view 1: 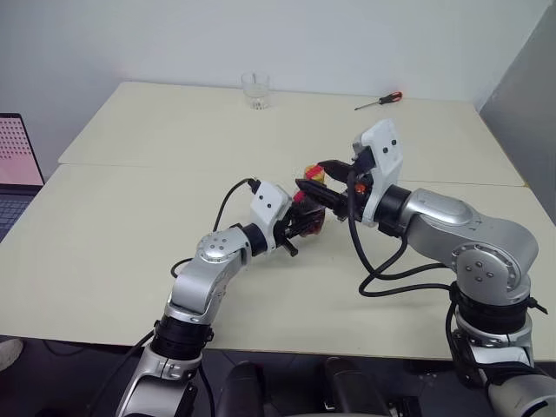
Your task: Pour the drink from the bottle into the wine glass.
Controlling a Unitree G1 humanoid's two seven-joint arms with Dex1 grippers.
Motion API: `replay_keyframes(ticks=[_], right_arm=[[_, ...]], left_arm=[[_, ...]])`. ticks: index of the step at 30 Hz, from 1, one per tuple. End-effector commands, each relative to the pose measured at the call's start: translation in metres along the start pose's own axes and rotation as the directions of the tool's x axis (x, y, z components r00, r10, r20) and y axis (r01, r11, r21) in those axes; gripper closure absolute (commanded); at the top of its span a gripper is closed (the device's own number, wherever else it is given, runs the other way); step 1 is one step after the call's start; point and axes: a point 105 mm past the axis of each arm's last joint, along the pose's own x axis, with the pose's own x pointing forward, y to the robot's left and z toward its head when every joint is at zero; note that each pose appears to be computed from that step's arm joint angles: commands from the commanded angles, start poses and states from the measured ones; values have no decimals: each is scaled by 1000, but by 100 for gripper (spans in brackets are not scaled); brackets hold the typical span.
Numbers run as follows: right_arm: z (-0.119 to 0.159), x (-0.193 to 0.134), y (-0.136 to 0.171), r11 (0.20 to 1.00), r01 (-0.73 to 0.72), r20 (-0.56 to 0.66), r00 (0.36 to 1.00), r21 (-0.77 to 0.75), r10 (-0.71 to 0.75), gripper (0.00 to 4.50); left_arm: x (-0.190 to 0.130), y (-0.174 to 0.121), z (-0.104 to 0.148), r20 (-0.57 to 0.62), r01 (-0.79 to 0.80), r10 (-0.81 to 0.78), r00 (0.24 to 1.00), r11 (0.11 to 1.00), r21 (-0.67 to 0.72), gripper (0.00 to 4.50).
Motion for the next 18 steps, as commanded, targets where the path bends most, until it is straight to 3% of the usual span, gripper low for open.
replay_keyframes(ticks=[1, 9, 12, 15, 18], right_arm=[[7, -1, 2, 1000, -9, 38, 999, -12, 10, 155], [10, 0, -2, 1000, 12, 58, 998, 0, -12, 155], [11, 0, -3, 1000, 20, 69, 997, 10, -20, 213], [10, 1, -3, 1000, 27, 72, 997, 16, -28, 317], [10, 1, -4, 999, 31, 74, 997, 19, -32, 323]], left_arm=[[0, -5, 20, 66, 6, -9, 998, 999, 46, 358], [1, -7, 18, 62, 13, -16, 998, 999, 43, 363], [1, -6, 18, 62, 12, -15, 998, 999, 40, 363], [0, -7, 17, 60, 12, -14, 998, 999, 37, 364], [0, -7, 16, 58, 14, -16, 998, 999, 37, 371]])
